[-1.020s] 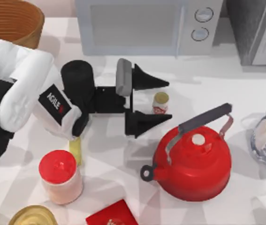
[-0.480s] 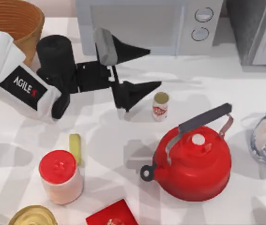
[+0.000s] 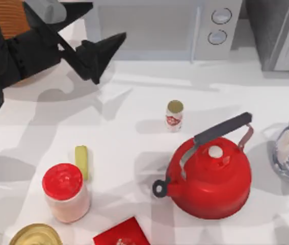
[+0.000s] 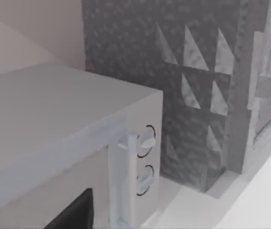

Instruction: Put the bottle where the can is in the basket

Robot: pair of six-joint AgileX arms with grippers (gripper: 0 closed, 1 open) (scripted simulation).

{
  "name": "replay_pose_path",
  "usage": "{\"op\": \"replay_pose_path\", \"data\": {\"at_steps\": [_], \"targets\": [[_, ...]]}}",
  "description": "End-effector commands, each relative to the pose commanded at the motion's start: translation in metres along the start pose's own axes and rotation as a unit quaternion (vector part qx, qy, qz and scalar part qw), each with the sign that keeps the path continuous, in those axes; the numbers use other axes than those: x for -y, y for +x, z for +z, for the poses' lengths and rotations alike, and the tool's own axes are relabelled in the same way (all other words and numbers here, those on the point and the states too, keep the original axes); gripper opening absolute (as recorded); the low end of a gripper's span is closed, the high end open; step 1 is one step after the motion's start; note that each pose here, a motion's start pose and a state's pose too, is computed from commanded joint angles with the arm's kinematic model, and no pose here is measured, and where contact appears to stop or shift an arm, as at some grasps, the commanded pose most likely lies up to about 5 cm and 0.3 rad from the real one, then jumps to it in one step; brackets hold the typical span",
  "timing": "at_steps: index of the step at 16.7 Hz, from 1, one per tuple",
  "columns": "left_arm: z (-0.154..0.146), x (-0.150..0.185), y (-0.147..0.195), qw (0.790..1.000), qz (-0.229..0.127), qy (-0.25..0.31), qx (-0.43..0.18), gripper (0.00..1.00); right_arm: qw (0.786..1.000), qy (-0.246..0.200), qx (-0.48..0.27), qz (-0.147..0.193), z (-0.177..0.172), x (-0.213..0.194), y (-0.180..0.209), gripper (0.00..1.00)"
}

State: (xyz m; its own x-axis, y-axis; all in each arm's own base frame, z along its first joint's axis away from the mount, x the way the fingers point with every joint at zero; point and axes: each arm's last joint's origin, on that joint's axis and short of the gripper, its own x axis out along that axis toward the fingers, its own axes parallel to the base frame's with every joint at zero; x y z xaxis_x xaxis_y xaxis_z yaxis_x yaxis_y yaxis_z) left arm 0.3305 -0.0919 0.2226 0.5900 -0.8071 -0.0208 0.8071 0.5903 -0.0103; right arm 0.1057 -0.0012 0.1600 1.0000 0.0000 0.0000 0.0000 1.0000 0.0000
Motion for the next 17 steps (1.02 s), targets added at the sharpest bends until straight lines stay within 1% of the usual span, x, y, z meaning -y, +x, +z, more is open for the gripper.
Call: {"op": "replay_pose_path", "data": {"at_steps": [3,6,9,12,14,17], "targets": [[0.025,0.03,-0.056,0.996,0.091,0.0,-0.001,1.0,1.0,0.0,0.0,0.0,0.0,0.0,0.0,1.0],[0.027,0.063,-0.109,0.983,0.182,0.0,-0.001,1.0,1.0,0.0,0.0,0.0,0.0,0.0,0.0,1.0],[0.011,0.093,-0.151,0.963,0.269,0.0,0.0,1.0,1.0,0.0,0.0,0.0,0.0,0.0,0.0,1.0],[-0.016,0.113,-0.179,0.939,0.344,0.0,0.003,1.0,1.0,0.0,0.0,0.0,0.0,0.0,0.0,1.0],[-0.034,0.121,-0.191,0.923,0.385,0.0,0.006,1.0,1.0,0.0,0.0,0.0,0.0,0.0,0.0,1.0],[-0.056,0.126,-0.201,0.903,0.43,0.0,0.01,1.0,1.0,0.0,0.0,0.0,0.0,0.0,0.0,1.0]]}}
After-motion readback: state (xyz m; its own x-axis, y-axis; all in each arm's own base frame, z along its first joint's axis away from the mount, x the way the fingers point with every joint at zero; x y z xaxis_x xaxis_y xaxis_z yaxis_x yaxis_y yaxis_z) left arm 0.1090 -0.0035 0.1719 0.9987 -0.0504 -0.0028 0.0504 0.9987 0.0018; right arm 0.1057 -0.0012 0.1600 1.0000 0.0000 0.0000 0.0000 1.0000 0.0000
